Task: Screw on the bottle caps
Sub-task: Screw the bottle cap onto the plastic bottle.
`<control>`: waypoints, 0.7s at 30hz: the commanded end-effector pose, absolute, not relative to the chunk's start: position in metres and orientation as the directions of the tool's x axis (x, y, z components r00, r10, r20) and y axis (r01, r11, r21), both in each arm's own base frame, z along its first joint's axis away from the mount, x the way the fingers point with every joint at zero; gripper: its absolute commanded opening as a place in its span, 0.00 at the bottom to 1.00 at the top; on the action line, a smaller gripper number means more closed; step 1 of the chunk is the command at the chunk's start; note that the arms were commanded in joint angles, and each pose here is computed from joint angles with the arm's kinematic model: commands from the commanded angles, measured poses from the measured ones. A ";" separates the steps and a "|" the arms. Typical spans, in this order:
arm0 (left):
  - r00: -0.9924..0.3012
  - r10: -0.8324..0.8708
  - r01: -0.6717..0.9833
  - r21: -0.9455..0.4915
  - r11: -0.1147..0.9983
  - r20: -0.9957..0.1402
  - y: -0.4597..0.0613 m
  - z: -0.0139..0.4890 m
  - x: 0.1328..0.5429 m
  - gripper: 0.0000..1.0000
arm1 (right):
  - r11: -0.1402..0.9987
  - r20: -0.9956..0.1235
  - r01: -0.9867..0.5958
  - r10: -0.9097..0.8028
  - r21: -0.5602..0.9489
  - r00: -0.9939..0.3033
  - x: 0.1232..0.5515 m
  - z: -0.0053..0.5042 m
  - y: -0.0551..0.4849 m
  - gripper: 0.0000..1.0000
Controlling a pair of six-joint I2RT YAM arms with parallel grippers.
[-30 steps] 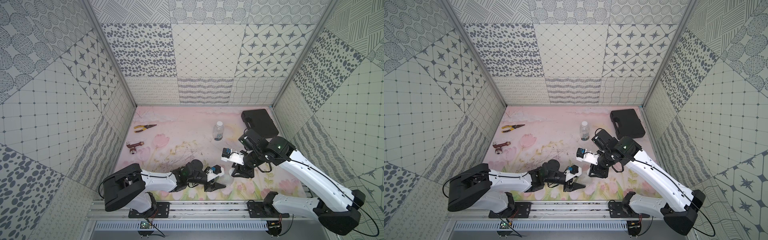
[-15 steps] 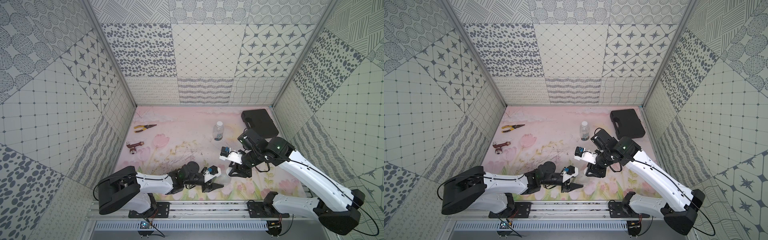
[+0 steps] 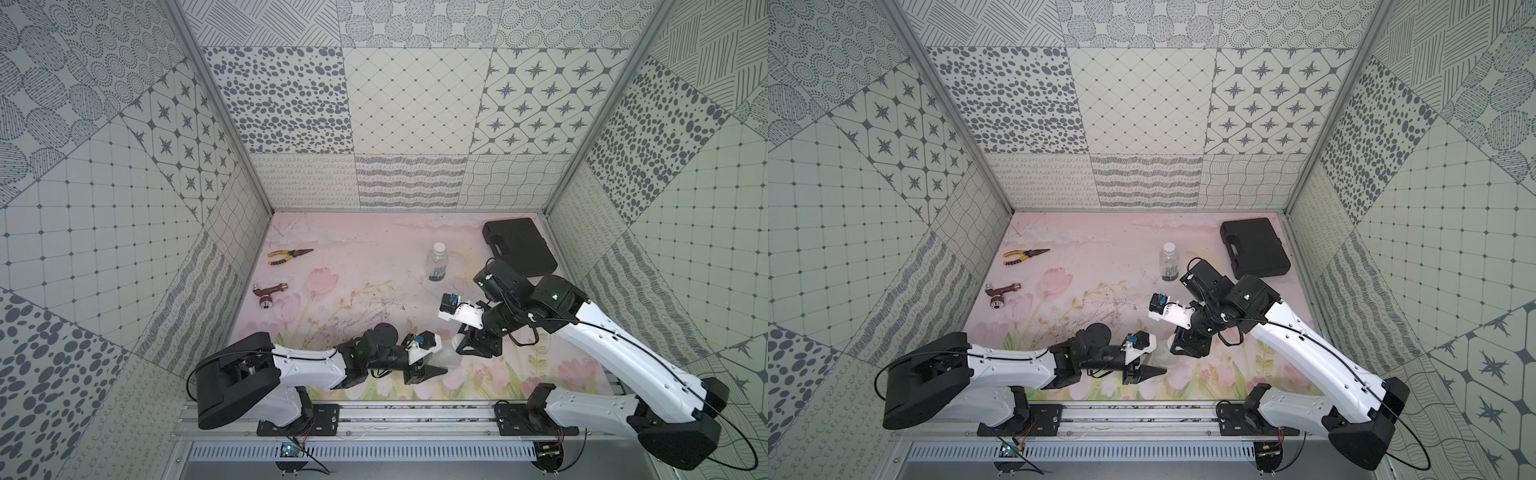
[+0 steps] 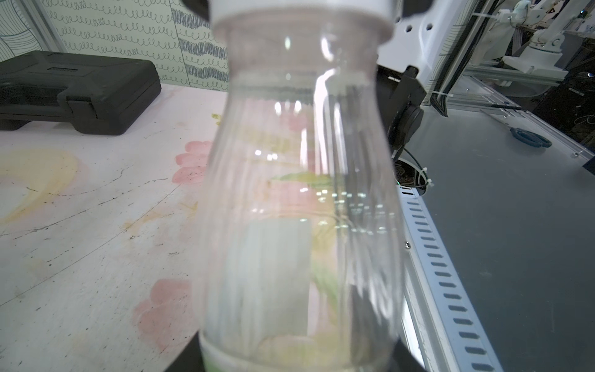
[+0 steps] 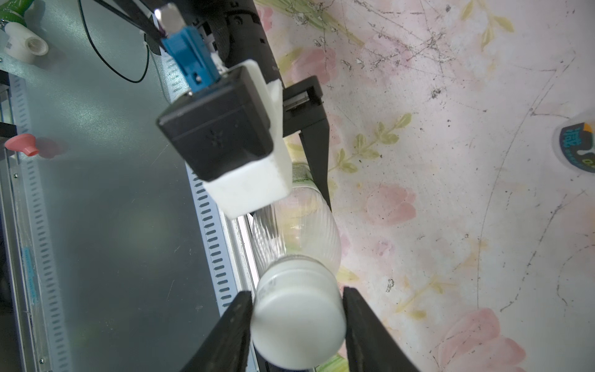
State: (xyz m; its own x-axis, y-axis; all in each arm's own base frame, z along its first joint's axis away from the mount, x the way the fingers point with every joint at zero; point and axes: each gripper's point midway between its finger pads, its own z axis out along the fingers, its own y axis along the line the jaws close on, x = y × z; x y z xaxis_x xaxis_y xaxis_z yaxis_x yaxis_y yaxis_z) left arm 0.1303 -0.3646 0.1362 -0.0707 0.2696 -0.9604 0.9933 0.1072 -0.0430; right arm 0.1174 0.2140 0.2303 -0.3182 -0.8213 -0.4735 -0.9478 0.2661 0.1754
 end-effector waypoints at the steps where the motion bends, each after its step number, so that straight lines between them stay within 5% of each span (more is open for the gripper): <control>1: -0.029 0.184 0.990 -0.002 0.143 -0.983 -0.369 0.161 0.139 0.49 | 0.258 -0.486 -0.946 -0.812 0.197 -0.323 0.111 0.233 0.216 0.43; 11: -0.027 0.207 0.965 0.028 0.260 -0.978 -0.366 0.155 0.161 0.48 | 0.379 -0.496 -0.890 -0.738 0.255 -0.456 0.127 0.236 0.232 0.02; 21: -0.027 0.297 0.763 0.172 0.623 -0.955 -0.336 0.148 0.230 0.39 | 0.774 -0.364 -0.553 -0.441 0.308 -0.820 0.182 0.211 0.245 0.00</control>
